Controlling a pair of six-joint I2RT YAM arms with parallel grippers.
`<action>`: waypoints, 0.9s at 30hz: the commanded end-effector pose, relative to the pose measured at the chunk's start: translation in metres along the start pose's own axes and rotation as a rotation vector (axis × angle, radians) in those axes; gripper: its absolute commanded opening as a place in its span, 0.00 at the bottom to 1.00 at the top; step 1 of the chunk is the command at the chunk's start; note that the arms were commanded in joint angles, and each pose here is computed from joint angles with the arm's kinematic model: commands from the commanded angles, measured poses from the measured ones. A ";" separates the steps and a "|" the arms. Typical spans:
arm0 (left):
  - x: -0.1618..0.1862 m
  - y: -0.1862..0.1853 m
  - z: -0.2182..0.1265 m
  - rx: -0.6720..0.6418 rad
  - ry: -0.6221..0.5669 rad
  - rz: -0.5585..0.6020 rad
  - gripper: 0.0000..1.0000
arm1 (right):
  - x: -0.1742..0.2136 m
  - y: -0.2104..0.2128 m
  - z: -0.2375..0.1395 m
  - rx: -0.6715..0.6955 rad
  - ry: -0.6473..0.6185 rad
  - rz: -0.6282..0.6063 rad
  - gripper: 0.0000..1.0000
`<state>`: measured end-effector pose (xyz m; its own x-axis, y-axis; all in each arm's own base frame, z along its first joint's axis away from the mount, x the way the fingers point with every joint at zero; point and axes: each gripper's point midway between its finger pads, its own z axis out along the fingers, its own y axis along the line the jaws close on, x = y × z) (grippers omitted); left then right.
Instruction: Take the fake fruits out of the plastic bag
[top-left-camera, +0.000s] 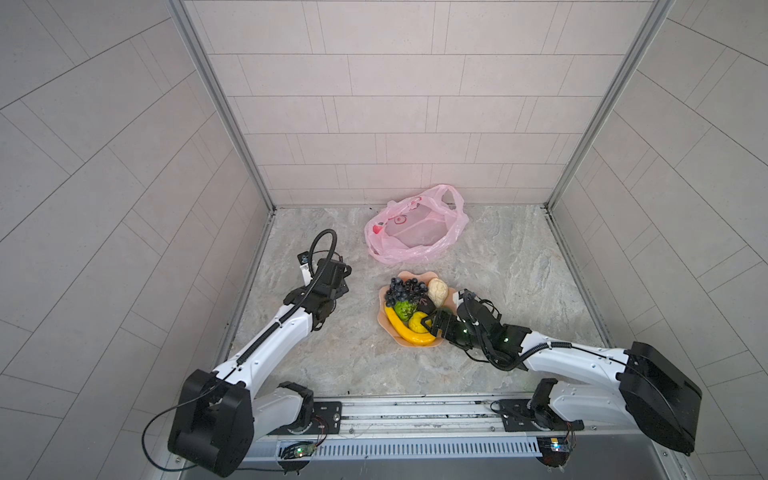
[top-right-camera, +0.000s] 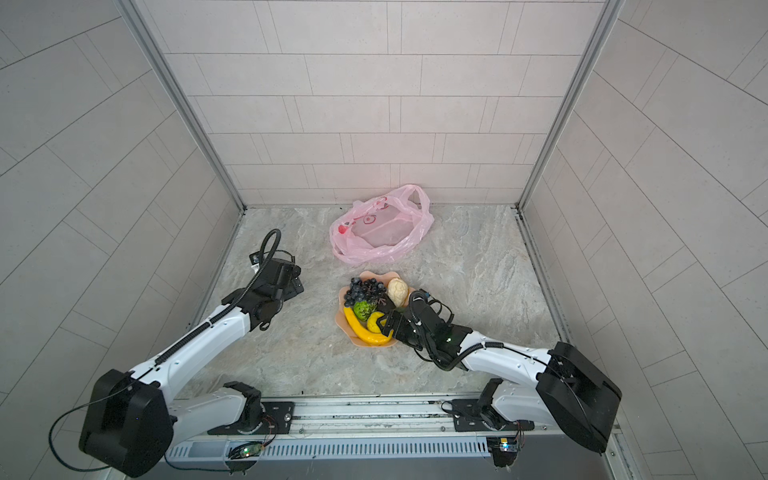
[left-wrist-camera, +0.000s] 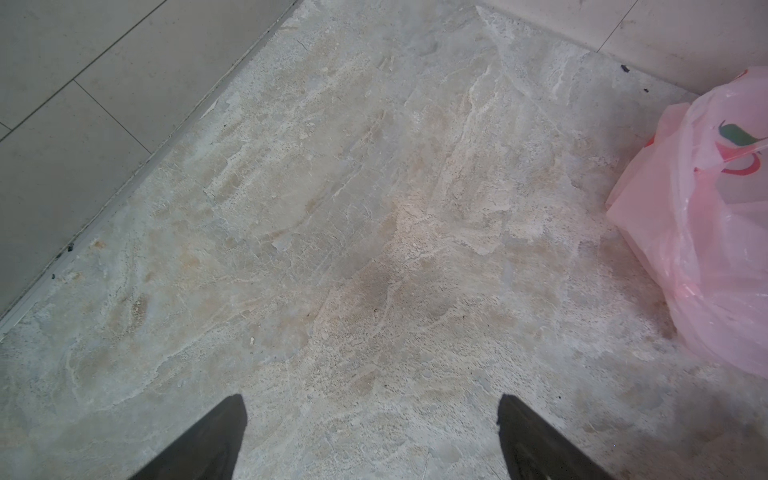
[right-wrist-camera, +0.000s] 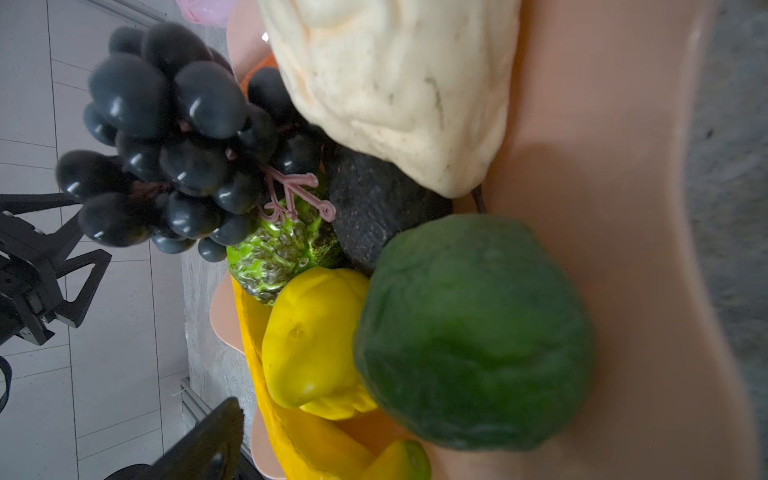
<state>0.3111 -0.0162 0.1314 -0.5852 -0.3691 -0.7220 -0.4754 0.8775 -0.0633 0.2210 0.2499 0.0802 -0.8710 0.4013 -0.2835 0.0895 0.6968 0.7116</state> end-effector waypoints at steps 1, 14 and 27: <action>-0.007 0.005 -0.005 -0.022 -0.033 0.006 1.00 | -0.002 0.007 -0.003 -0.009 -0.007 -0.021 0.99; -0.017 0.010 -0.010 -0.021 -0.119 -0.008 1.00 | -0.004 -0.029 -0.067 0.149 -0.040 -0.229 0.99; -0.051 0.036 -0.040 -0.017 -0.378 -0.179 1.00 | -0.115 -0.031 -0.198 0.501 -0.500 -0.553 0.99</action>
<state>0.2980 0.0143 0.1863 -0.2909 -0.3682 -0.8830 -0.5246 0.8332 -0.1746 0.2159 0.1103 0.2111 -0.6146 0.1982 -0.7636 -0.0803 0.9472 0.3105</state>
